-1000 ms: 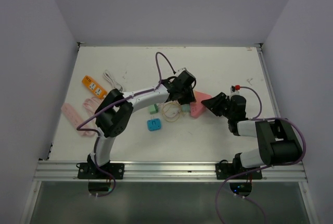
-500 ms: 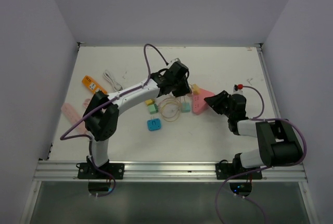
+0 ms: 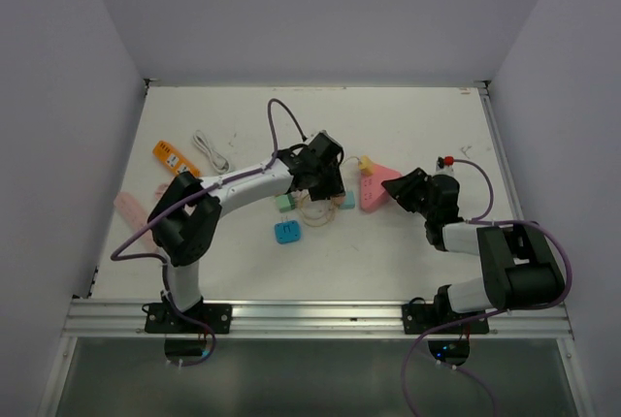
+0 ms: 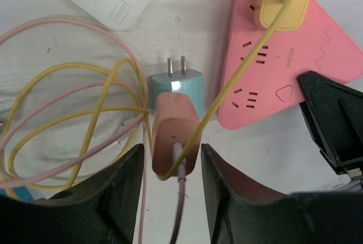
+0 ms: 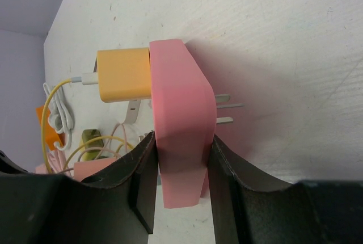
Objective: Pull the plug off the socket
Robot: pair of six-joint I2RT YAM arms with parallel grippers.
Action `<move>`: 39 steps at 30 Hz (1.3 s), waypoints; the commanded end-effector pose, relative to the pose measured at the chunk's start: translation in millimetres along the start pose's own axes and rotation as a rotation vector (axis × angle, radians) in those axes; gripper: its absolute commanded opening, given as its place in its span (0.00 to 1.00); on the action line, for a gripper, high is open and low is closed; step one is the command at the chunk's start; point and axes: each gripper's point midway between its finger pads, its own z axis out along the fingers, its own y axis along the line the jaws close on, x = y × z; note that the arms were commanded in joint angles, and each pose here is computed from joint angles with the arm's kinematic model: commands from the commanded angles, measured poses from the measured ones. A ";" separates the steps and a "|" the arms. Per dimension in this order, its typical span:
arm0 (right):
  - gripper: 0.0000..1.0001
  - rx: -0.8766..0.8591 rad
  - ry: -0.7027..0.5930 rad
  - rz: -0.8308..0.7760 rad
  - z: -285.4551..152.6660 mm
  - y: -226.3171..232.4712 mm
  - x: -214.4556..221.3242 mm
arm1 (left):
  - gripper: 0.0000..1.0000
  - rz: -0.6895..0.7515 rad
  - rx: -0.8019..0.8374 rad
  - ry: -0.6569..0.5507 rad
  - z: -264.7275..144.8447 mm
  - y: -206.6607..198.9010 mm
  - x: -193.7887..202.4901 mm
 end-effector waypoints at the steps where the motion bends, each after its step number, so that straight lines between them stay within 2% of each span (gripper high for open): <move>1: 0.00 0.277 0.088 -0.054 -13.4 -73.0 30.0 | 0.49 0.019 0.066 -0.068 -27.5 -11.9 -18.3; 2: 0.00 0.277 0.090 -0.054 -13.4 -73.2 30.5 | 0.62 0.019 0.070 -0.073 -28.7 -11.2 -18.2; 5: 0.00 0.275 0.090 -0.056 -13.2 -72.6 29.9 | 0.90 0.023 0.092 -0.099 -36.6 -14.3 -23.4; 7: 0.00 0.276 0.092 -0.055 -13.2 -72.5 30.1 | 1.00 0.029 0.099 -0.116 -42.9 -15.7 -26.9; 15: 0.00 0.237 0.112 -0.066 -10.2 -67.2 33.4 | 1.00 0.033 0.135 -0.192 -59.6 -26.2 -54.8; 22: 0.00 0.227 0.125 -0.070 -9.3 -66.1 35.4 | 1.00 0.081 0.141 -0.204 -49.3 -46.7 -70.9; 32: 0.00 0.214 0.132 -0.074 -7.7 -63.8 36.1 | 1.00 0.135 0.072 -0.193 -2.4 -69.2 -93.9; 39: 0.00 0.208 0.141 -0.073 -6.6 -63.0 37.7 | 0.96 0.127 0.077 -0.124 38.0 -73.4 -83.0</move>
